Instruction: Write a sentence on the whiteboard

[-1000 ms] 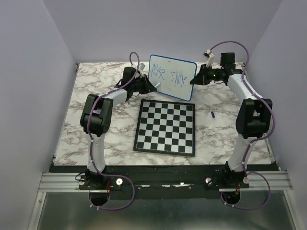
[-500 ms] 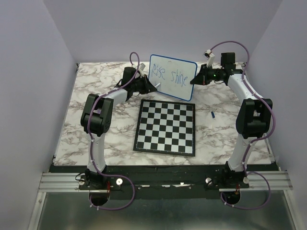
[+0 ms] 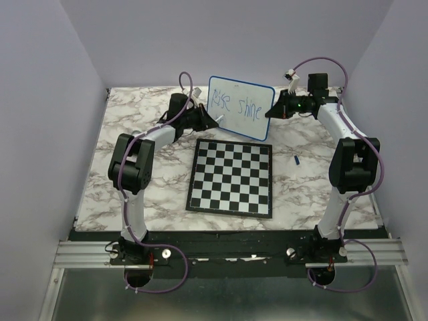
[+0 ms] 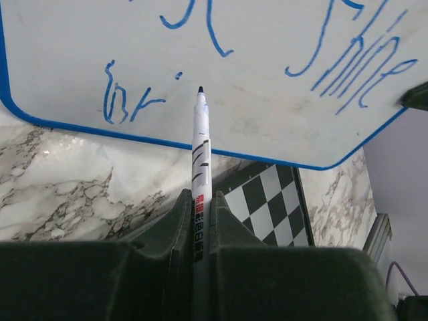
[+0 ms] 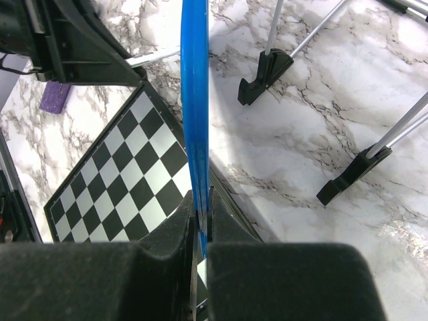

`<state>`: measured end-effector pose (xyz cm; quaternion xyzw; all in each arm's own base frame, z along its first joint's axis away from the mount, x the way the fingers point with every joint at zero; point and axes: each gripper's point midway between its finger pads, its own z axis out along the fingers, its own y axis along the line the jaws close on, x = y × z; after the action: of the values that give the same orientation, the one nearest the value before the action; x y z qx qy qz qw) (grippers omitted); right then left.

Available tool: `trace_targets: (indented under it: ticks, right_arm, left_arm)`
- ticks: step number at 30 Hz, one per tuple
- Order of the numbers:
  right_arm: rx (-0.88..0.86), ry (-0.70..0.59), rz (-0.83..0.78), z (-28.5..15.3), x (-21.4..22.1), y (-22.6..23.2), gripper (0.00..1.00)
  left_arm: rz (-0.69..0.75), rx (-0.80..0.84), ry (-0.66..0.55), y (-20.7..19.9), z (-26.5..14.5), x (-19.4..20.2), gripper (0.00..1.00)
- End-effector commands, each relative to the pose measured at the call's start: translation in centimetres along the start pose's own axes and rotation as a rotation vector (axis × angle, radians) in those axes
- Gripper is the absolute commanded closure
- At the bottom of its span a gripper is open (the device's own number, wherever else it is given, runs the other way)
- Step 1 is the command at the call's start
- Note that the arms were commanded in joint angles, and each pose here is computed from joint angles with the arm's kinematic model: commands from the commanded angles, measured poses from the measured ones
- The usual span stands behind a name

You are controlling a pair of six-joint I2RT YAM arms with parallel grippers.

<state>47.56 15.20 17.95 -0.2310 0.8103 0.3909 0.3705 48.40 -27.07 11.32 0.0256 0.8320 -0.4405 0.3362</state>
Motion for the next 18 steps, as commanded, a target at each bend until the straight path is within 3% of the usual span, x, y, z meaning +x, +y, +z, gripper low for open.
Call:
trace_targets:
  ticks: [1, 18]
  right_arm:
    - [-0.038, -0.008, -0.017, 0.4, 0.1, 0.2, 1.0]
    - [-0.038, -0.005, -0.016, 0.4, 0.3, 0.1, 1.0]
  left_arm:
    - [0.06, 0.069, -0.07, -3.3, -2.7, -2.0, 1.0]
    - [0.01, 0.055, -0.062, -0.2, -2.4, 0.5, 1.0]
